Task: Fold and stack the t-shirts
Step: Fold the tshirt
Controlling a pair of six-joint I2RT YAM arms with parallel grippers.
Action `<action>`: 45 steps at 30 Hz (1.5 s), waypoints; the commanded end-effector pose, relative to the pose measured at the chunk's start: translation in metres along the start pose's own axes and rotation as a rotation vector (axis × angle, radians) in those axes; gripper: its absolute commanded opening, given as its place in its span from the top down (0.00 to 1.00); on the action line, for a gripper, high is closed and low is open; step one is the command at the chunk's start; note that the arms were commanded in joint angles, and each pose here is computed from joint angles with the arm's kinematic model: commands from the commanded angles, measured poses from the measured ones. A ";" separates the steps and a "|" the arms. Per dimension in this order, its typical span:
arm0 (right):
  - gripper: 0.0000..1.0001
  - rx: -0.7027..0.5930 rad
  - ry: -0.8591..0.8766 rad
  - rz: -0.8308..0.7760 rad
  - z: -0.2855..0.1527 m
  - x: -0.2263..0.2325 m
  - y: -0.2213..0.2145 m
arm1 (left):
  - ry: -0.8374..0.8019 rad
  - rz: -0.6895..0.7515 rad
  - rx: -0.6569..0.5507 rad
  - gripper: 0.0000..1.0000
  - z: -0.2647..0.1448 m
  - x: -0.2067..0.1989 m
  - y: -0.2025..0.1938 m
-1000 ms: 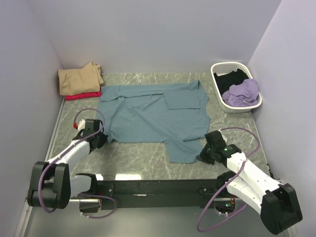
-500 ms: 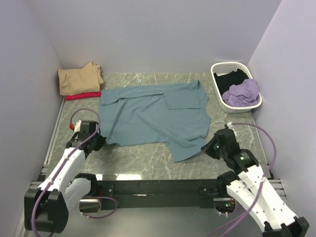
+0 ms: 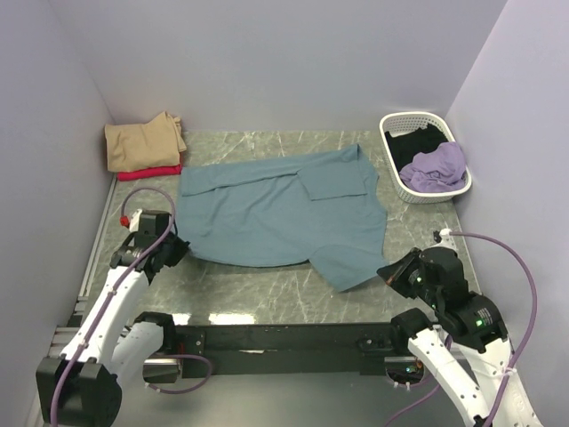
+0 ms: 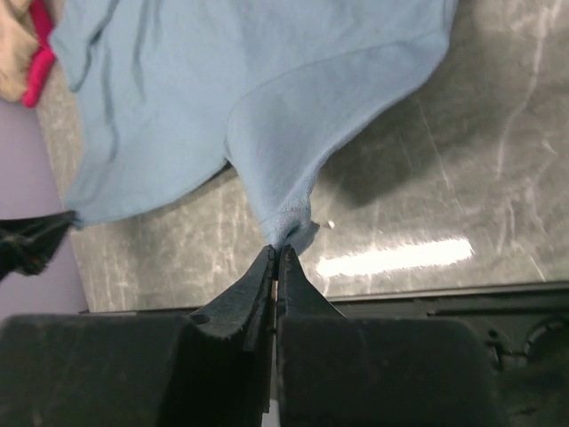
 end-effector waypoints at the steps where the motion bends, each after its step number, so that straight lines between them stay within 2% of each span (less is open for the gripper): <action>1: 1.00 0.028 -0.088 0.006 -0.011 -0.010 -0.003 | -0.045 0.007 -0.058 0.85 -0.021 -0.010 0.011; 7: 1.00 0.032 -0.127 -0.003 -0.011 -0.011 -0.001 | -0.056 0.024 -0.035 0.80 -0.014 -0.009 0.007; 14: 1.00 0.003 -0.105 -0.030 0.033 0.003 0.012 | 0.003 0.072 -0.052 0.78 0.001 -0.015 0.014; 17: 1.00 0.000 -0.120 -0.060 0.047 0.007 0.018 | 0.006 0.089 -0.068 0.81 0.006 -0.021 0.018; 19: 1.00 -0.001 -0.122 -0.070 0.054 0.011 0.022 | 0.010 0.101 -0.064 0.87 0.011 -0.024 0.019; 21: 1.00 0.004 -0.124 -0.084 0.056 0.013 0.024 | 0.014 0.106 -0.059 0.88 0.015 -0.025 0.019; 23: 1.00 0.015 -0.128 -0.093 0.060 0.014 0.024 | 0.011 0.118 -0.042 0.78 0.021 -0.028 0.018; 24: 1.00 0.019 -0.126 -0.099 0.061 0.015 0.025 | 0.005 0.130 -0.028 0.64 0.023 -0.028 0.016; 27: 1.00 0.025 -0.138 -0.105 0.064 0.014 0.024 | 0.000 0.172 0.021 0.31 0.031 -0.027 0.011; 30: 1.00 0.025 -0.139 -0.109 0.065 0.014 0.025 | 0.054 0.210 0.065 0.27 0.041 -0.021 0.006; 42: 1.00 0.038 -0.143 -0.119 0.070 0.010 0.020 | 0.042 0.184 0.086 0.27 0.047 -0.022 0.002; 45: 1.00 0.042 -0.146 -0.128 0.072 0.010 0.020 | 0.049 0.195 0.107 0.30 0.053 -0.023 -0.002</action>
Point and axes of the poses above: each gripper's point midway between its finger pads, its own z axis out along the fingers, its own x axis along the line the jaws close on, y = z × x, the point moved 7 cm from there along -z, back along the fingers, and after that the axes turned 9 degrees about -z, right-handed, at the moved point
